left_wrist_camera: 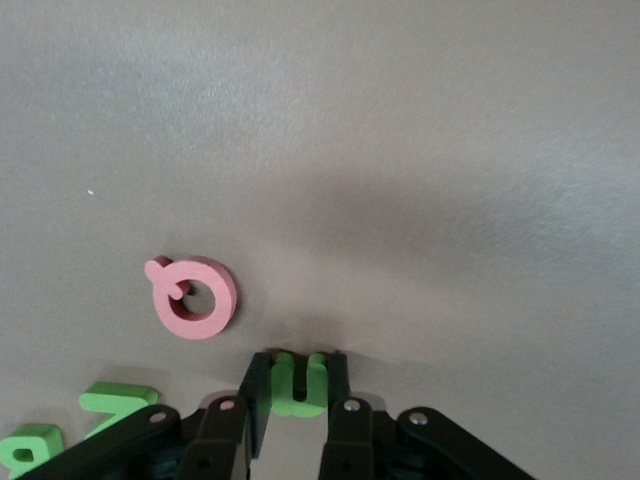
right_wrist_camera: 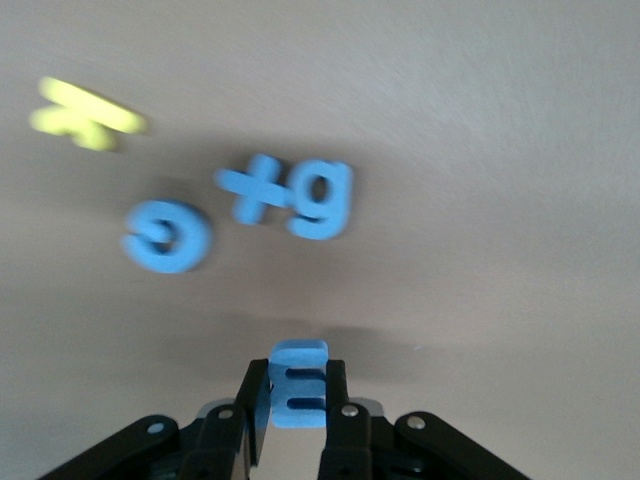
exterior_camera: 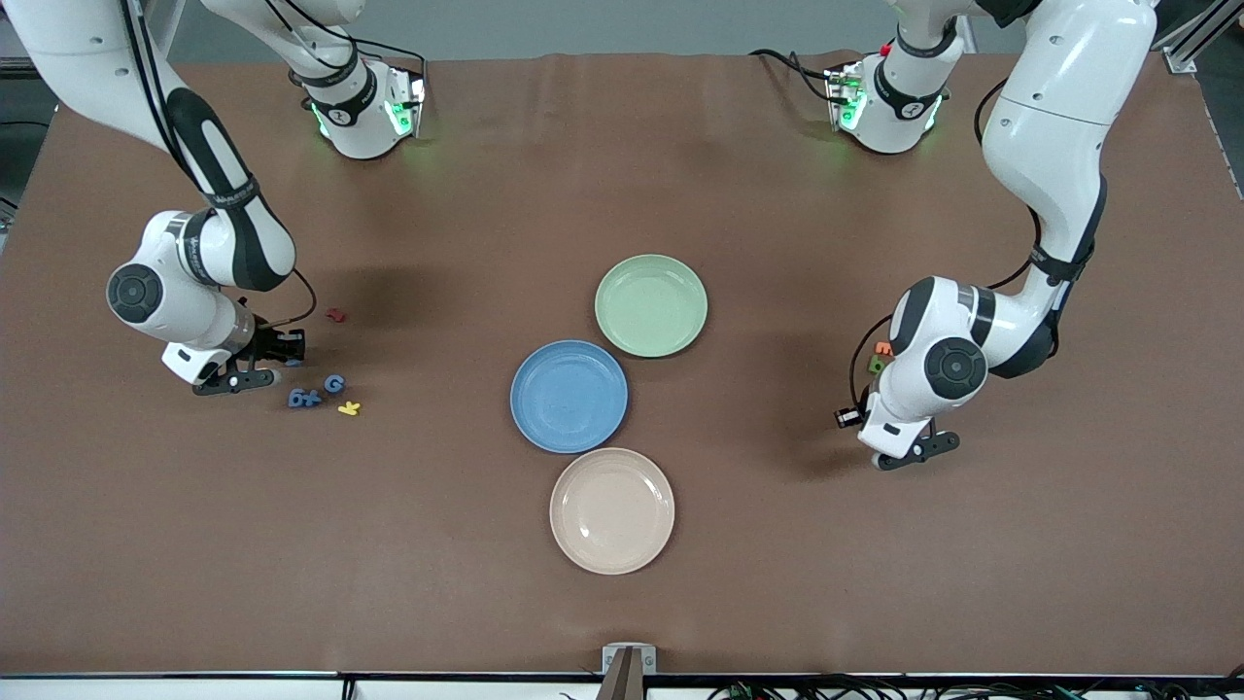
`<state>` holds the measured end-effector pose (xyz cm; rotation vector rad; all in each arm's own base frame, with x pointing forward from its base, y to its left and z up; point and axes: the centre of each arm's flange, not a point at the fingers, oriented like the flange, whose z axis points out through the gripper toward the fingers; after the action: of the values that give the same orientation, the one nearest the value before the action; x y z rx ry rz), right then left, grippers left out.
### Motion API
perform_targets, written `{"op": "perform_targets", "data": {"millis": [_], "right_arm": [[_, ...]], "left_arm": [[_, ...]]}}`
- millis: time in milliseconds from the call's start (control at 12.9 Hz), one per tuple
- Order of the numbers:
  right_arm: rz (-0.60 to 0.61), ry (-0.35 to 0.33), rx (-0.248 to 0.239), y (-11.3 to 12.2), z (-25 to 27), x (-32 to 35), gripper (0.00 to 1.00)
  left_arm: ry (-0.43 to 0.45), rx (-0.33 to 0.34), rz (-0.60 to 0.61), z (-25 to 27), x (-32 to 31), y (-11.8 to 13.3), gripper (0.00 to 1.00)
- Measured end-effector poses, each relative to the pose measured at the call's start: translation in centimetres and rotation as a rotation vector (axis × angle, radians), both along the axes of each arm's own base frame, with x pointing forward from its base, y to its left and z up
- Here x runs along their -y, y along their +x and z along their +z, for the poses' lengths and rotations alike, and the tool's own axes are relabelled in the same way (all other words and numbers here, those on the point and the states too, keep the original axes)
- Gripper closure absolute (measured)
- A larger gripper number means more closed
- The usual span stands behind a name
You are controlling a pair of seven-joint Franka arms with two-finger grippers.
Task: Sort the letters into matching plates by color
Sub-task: 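Carry the letters over the plates and open both grippers to drop them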
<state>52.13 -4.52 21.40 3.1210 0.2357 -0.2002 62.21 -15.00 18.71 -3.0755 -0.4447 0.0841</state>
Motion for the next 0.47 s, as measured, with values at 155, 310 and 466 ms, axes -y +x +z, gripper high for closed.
{"op": "perform_targets", "data": {"millis": [155,310,466], "right_arm": [[-0.043,-0.015,-0.014,0.8,3.9,-4.1,0.74],[-0.094,-0.037,-0.02,1.4,6.8,-9.4,0.74],[-0.14,-0.054,0.002,1.7,8.5,-15.5,0.74]], "left_arm": [[-0.006,0.03,-0.008,1.7,0.6,0.5,0.74],[-0.013,0.04,-0.03,3.3,2.7,0.1,0.74],[-0.022,0.032,-0.021,4.4,5.7,-0.8,0.74]]}}
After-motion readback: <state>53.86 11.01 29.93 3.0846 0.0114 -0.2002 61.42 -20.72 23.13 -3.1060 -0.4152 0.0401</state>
